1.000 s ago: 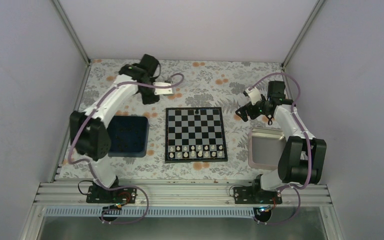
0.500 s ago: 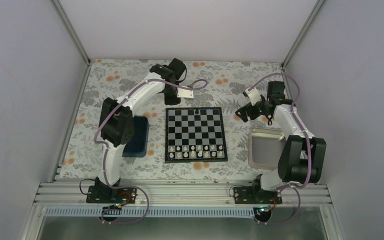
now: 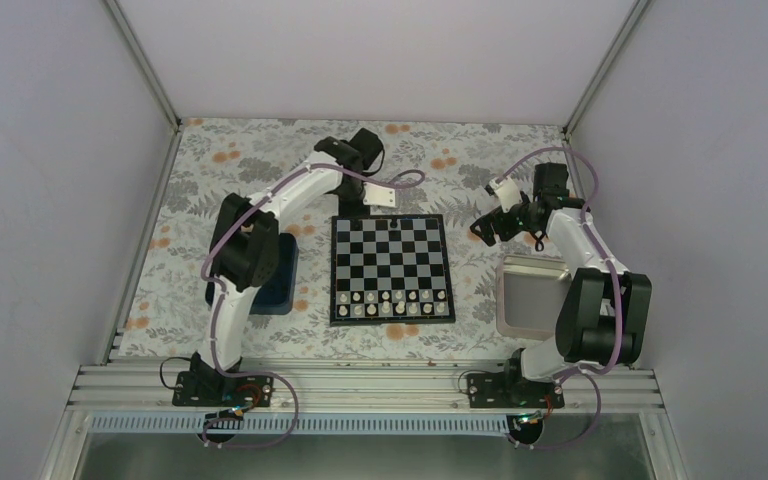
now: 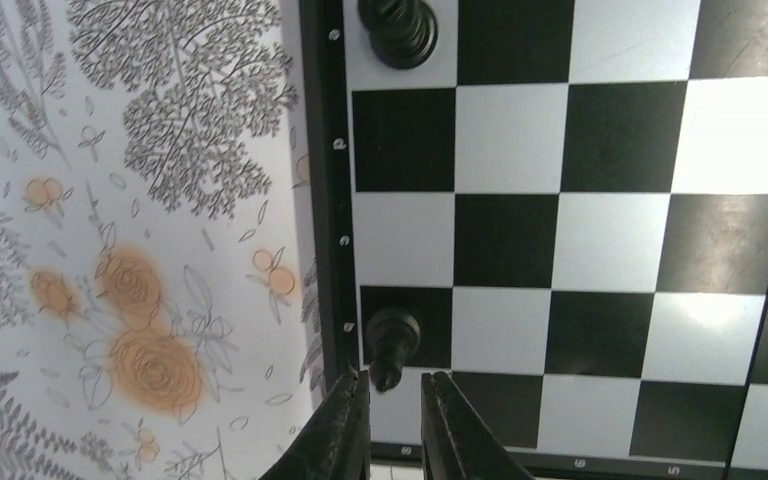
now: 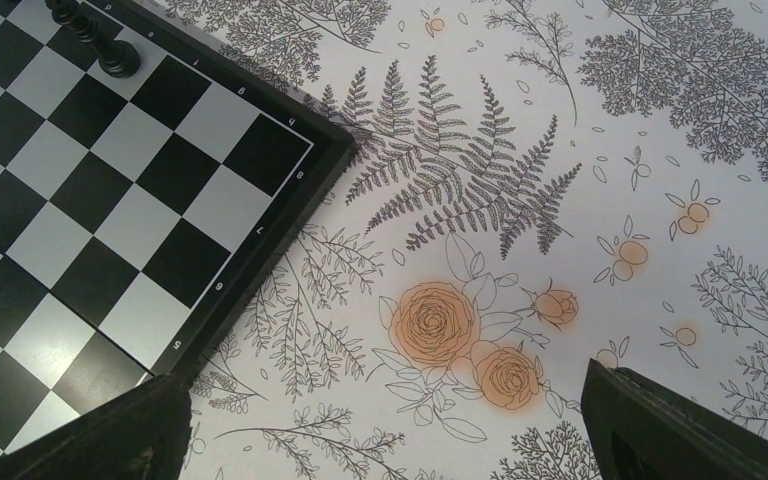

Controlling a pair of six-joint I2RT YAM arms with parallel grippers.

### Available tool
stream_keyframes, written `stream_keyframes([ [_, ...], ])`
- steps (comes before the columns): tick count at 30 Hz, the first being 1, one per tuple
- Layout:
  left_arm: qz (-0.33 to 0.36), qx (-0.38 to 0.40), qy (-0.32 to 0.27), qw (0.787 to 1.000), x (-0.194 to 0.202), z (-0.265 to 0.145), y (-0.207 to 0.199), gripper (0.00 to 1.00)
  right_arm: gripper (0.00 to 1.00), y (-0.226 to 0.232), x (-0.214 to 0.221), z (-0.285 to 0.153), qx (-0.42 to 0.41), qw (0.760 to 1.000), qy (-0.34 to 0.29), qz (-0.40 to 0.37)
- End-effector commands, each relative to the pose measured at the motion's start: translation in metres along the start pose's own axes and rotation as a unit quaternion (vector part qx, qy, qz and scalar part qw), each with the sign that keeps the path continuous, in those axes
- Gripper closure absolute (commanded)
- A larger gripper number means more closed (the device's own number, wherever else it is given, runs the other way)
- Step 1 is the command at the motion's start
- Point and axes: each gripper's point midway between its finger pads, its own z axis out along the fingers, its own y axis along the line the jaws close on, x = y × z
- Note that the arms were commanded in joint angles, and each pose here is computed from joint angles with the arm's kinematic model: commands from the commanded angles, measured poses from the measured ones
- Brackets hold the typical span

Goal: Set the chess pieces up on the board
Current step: Place the chess piece on the chessboard.

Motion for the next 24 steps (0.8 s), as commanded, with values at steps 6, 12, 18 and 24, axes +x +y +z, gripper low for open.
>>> stream_keyframes([
  [6, 0.008, 0.009, -0.006, 1.0, -0.013, 0.01, -0.007, 0.84, 0.0, -0.001, -0.006, -0.001, -0.004, 1.0, -0.008, -0.008],
  [12, 0.01, -0.014, 0.014, 1.0, -0.001, 0.002, -0.006, 0.79, 0.0, 0.0, -0.003, 0.001, -0.008, 1.0, -0.004, -0.008],
  [18, 0.007, -0.043, 0.026, 0.999, 0.013, -0.007, 0.002, 0.67, 0.0, 0.001, -0.003, 0.001, -0.011, 1.0, -0.005, -0.009],
  [24, 0.001, -0.041, 0.022, 0.999, 0.016, -0.004, 0.008, 0.66, 0.0, 0.002, -0.003, 0.001, -0.012, 1.0, -0.004, -0.009],
])
